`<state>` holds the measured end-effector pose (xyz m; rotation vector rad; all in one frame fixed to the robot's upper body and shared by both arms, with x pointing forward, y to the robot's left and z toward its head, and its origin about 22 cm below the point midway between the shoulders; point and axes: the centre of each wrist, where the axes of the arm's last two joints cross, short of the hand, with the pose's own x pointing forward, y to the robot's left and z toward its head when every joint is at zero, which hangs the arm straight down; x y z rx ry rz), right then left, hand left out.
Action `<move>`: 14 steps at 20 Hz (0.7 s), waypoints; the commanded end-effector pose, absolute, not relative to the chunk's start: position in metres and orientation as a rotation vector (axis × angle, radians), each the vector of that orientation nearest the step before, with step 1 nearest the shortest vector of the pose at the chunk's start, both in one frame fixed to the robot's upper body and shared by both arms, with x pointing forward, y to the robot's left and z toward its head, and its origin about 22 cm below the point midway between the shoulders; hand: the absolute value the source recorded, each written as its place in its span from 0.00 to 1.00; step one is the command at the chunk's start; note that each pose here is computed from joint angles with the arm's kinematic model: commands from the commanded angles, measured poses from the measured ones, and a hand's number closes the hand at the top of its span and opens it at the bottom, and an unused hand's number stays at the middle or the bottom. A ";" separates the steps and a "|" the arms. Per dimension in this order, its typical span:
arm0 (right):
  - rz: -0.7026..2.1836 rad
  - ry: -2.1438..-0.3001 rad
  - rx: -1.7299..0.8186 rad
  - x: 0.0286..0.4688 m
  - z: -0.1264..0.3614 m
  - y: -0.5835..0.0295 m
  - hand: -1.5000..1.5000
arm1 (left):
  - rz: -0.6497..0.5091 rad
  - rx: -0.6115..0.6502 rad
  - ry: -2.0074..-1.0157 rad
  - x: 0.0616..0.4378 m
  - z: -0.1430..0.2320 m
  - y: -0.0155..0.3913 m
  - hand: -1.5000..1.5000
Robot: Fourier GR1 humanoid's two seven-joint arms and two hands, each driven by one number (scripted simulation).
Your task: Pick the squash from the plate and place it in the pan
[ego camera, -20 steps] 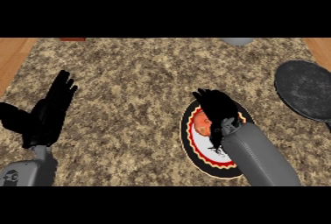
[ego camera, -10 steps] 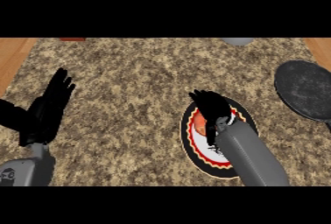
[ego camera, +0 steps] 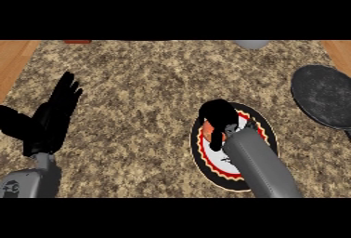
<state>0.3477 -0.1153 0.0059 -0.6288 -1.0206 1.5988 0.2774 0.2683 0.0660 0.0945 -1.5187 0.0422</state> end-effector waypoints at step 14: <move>1.367 -1.039 -0.721 0.306 0.024 -0.197 1.00 | 0.053 0.127 -1.509 0.259 0.040 0.283 0.50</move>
